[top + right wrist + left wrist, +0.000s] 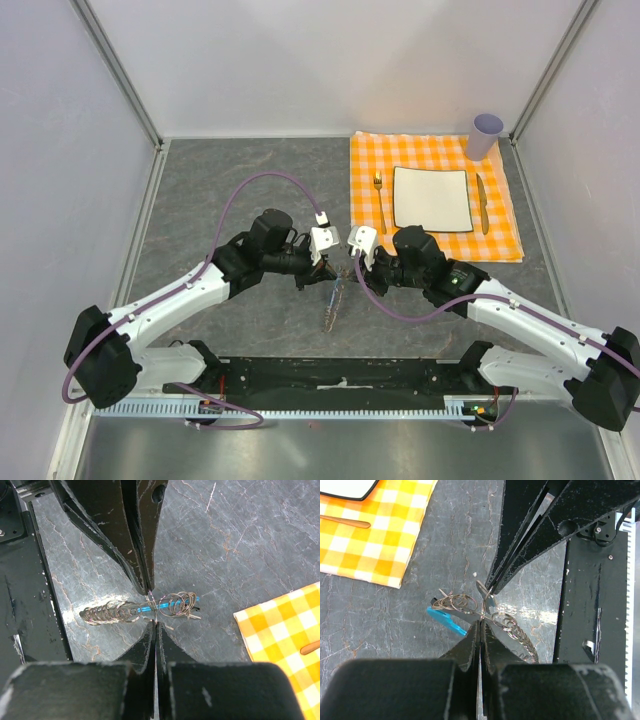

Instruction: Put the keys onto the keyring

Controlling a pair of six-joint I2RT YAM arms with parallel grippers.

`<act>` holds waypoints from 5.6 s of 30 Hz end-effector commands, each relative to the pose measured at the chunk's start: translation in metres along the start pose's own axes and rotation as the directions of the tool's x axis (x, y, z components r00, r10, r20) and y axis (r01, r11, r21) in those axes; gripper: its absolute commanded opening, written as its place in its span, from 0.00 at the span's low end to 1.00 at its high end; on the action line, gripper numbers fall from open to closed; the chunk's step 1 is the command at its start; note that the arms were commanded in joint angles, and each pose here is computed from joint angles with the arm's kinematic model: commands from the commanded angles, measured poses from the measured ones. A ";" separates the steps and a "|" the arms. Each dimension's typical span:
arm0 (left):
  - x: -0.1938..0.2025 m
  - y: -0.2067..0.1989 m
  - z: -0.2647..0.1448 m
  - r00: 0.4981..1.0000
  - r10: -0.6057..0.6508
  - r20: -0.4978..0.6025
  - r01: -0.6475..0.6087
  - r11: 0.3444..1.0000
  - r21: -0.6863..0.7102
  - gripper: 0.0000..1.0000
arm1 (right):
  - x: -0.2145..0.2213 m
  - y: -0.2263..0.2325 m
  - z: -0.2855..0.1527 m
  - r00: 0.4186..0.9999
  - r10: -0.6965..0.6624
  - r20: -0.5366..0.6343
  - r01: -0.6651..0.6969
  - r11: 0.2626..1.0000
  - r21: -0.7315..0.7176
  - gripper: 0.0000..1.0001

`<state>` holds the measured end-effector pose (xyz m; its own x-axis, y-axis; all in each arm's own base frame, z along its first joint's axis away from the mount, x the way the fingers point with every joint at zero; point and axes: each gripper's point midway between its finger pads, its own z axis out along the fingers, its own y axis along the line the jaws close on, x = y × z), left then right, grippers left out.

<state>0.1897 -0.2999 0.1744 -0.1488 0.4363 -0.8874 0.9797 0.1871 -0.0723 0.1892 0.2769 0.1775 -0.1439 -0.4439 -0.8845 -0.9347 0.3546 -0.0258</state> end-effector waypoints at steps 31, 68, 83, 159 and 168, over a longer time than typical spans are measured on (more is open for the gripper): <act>-0.019 -0.024 0.003 0.997 0.023 0.072 -0.031 0.992 0.121 0.02 | -0.021 0.014 -0.001 0.994 -0.044 0.099 0.052 0.995 -0.081 0.00; -0.003 -0.039 0.019 0.999 -0.022 -0.041 0.031 0.976 0.216 0.02 | -0.042 0.020 -0.010 0.979 -0.079 0.188 0.098 0.991 -0.093 0.00; -0.005 -0.042 0.017 1.000 -0.002 -0.021 0.006 0.982 0.191 0.02 | -0.045 0.020 -0.013 0.971 -0.087 0.225 0.108 0.991 -0.083 0.00; -0.030 -0.023 -0.007 0.994 0.074 0.084 -0.074 0.997 0.004 0.02 | -0.030 0.016 -0.017 0.988 -0.057 0.143 0.066 0.996 -0.055 0.00; -0.033 -0.023 -0.009 0.991 0.077 0.105 -0.077 0.997 -0.006 0.02 | -0.025 0.016 -0.015 0.991 -0.050 0.127 0.057 0.997 -0.056 0.00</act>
<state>0.1724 -0.3032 0.1845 -0.0953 0.4363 -0.8948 0.9849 0.1721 -0.0210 0.1737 0.2749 0.2007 -0.0797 -0.3780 -0.9224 -0.9525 0.3017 -0.0413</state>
